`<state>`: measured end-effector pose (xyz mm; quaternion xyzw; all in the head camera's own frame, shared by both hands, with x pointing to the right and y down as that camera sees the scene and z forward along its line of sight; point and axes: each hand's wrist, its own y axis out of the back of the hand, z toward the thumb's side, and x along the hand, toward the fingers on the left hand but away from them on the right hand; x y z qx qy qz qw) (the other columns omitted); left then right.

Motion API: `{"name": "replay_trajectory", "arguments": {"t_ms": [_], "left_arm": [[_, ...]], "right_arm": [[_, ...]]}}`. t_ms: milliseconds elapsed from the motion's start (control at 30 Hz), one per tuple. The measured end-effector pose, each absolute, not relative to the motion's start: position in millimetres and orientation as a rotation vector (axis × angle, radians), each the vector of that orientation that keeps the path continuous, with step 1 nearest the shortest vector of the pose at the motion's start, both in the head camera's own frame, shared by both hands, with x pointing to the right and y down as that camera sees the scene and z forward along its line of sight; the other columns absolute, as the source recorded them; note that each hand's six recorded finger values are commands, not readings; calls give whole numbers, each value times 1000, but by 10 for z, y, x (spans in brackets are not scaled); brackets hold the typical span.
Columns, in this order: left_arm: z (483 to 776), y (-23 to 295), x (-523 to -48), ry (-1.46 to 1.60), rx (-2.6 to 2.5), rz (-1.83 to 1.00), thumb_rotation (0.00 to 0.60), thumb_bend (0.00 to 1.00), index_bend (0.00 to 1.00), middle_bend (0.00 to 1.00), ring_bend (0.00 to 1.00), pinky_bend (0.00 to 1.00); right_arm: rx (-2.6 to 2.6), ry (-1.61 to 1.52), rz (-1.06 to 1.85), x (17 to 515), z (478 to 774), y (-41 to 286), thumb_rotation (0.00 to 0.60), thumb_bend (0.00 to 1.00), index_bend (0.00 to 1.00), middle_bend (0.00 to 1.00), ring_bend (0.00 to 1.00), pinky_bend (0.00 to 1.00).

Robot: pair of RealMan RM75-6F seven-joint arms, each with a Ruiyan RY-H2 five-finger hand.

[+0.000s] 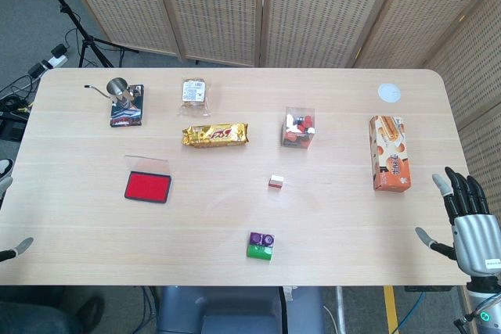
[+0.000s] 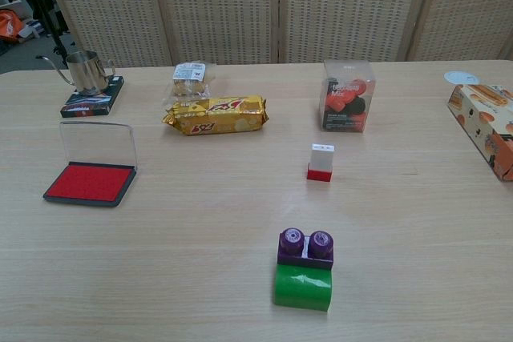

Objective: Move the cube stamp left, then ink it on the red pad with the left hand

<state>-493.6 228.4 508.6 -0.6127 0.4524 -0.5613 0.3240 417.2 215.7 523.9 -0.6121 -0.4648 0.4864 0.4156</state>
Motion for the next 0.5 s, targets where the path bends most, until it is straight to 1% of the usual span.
{"name": "replay_trajectory", "arguments": {"t_ms": [500], "left_arm": [[5071, 2279, -4959, 1202, -1611, -1472, 600, 24, 0, 0, 0, 0]], "right_arm": [[-1551, -1143, 1232, 4142, 5307, 2116, 600, 0, 0, 0, 0, 0]]}}
